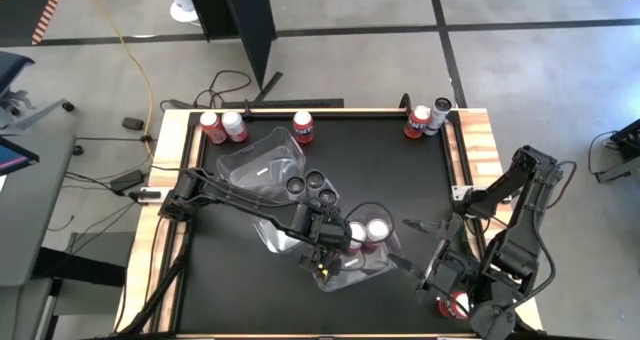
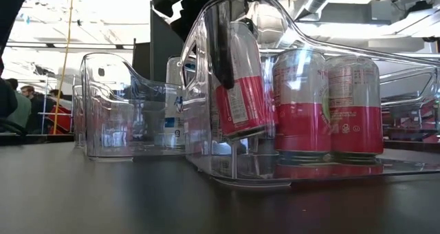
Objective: Sort soda cans
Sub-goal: Put the bottom pink soda can in the bottom right transparent bin
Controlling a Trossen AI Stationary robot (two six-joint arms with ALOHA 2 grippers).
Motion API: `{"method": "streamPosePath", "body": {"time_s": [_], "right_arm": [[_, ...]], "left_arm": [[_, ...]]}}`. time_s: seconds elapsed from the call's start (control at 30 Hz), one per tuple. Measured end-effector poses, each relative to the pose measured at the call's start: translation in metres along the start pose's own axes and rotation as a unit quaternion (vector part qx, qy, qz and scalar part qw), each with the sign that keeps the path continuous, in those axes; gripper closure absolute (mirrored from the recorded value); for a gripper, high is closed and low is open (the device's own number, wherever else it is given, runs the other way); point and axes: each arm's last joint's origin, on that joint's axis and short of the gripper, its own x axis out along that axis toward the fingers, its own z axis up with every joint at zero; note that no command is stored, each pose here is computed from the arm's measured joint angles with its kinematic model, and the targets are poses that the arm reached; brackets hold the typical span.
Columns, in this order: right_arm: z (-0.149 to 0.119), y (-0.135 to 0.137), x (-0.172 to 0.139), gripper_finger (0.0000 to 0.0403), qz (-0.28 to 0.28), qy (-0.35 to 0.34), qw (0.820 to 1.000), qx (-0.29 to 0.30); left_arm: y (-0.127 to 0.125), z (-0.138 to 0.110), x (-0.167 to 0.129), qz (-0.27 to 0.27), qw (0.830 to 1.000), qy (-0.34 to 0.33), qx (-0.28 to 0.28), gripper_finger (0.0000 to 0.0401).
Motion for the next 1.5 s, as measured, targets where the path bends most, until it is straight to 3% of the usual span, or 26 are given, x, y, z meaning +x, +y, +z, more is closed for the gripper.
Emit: {"method": "streamPosePath", "body": {"time_s": [0.5, 1.5], "right_arm": [[0.0, 0.0, 0.0, 0.0007, 0.001, 0.0, 1.0, 0.003], [-0.003, 0.0, 0.0, 0.0007, 0.001, 0.002, 1.0, 0.008]], "left_arm": [[0.004, 0.006, 0.0, 0.022, 0.998, -0.029, -0.05, 0.0056], [0.015, 0.003, 0.0, 0.001, 0.984, -0.028, -0.178, 0.0056]]}}
